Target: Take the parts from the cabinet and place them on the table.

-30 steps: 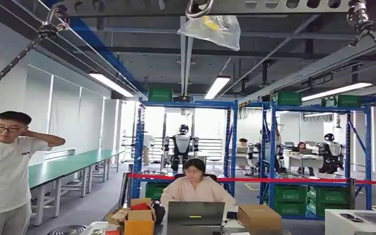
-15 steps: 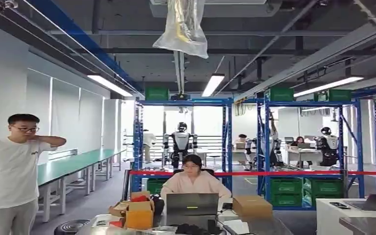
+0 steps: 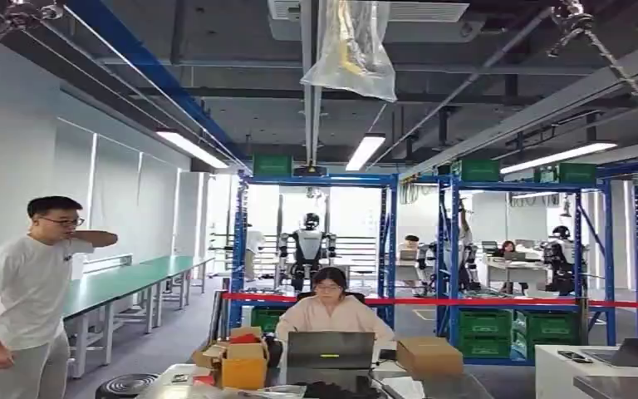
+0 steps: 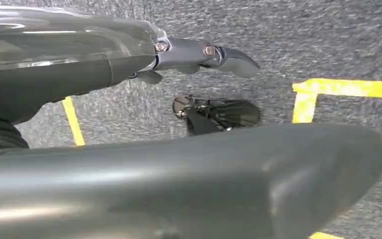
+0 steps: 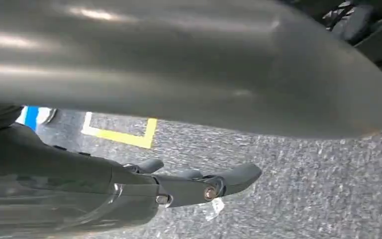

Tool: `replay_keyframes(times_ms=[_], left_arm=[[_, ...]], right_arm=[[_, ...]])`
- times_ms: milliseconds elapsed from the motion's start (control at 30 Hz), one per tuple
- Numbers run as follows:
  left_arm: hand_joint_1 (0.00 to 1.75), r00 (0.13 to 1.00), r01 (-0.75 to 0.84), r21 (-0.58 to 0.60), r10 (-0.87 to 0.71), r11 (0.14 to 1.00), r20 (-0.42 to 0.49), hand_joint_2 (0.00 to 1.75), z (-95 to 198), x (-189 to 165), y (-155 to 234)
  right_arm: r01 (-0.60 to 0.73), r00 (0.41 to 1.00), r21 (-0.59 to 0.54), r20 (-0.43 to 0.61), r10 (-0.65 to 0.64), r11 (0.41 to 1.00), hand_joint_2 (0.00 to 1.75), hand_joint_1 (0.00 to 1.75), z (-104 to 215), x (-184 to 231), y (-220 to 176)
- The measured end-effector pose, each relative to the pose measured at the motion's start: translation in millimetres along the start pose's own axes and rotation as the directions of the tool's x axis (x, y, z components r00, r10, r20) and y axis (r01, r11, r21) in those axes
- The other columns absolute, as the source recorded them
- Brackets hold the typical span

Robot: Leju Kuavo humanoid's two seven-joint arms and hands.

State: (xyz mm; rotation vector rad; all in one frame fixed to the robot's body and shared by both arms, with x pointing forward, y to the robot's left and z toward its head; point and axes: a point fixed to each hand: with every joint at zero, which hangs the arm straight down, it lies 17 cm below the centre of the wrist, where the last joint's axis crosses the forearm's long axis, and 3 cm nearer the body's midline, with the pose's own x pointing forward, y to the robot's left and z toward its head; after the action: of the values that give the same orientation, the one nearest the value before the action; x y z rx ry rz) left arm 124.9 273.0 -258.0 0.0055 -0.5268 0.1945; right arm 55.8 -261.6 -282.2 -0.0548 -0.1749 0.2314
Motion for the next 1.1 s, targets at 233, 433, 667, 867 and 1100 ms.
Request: replay_keyframes(times_ms=[233, 433, 667, 867, 1100], left_arm=[[0.00, 1.000, -0.013, -0.009, 0.013, 1.000, 0.009, 1.75, -1.3, 5.3, -4.5], [0.00, 1.000, -0.009, -0.017, 0.009, 1.000, 0.005, 1.75, 0.6, 0.7, -9.7], [0.00, 0.901, -0.360, 0.205, 0.396, 0.910, -0.175, 1.75, 0.1, -30.2, 10.8], [0.00, 0.600, -0.764, 0.310, 0.800, 0.566, 0.016, 1.75, -0.9, -17.8, 33.6], [0.00, 0.875, -0.461, 0.184, 0.479, 0.868, -0.067, 1.75, -3.8, -7.9, 9.5]], right_arm=[[0.008, 1.000, 0.000, -0.017, -0.008, 1.000, 1.75, 0.00, -0.2, -0.4, -0.4], [0.030, 0.999, -0.001, -0.043, -0.030, 1.000, 1.75, 0.00, 0.1, -6.4, -0.7], [0.066, 0.998, 0.024, -0.019, -0.065, 0.998, 1.75, 0.00, 0.4, -2.2, -2.1], [0.058, 0.998, 0.024, -0.014, -0.058, 0.998, 1.75, 0.00, 0.4, -2.3, -4.3], [0.042, 0.999, 0.008, -0.021, -0.042, 0.999, 1.75, 0.00, -0.4, -2.4, -9.6]])
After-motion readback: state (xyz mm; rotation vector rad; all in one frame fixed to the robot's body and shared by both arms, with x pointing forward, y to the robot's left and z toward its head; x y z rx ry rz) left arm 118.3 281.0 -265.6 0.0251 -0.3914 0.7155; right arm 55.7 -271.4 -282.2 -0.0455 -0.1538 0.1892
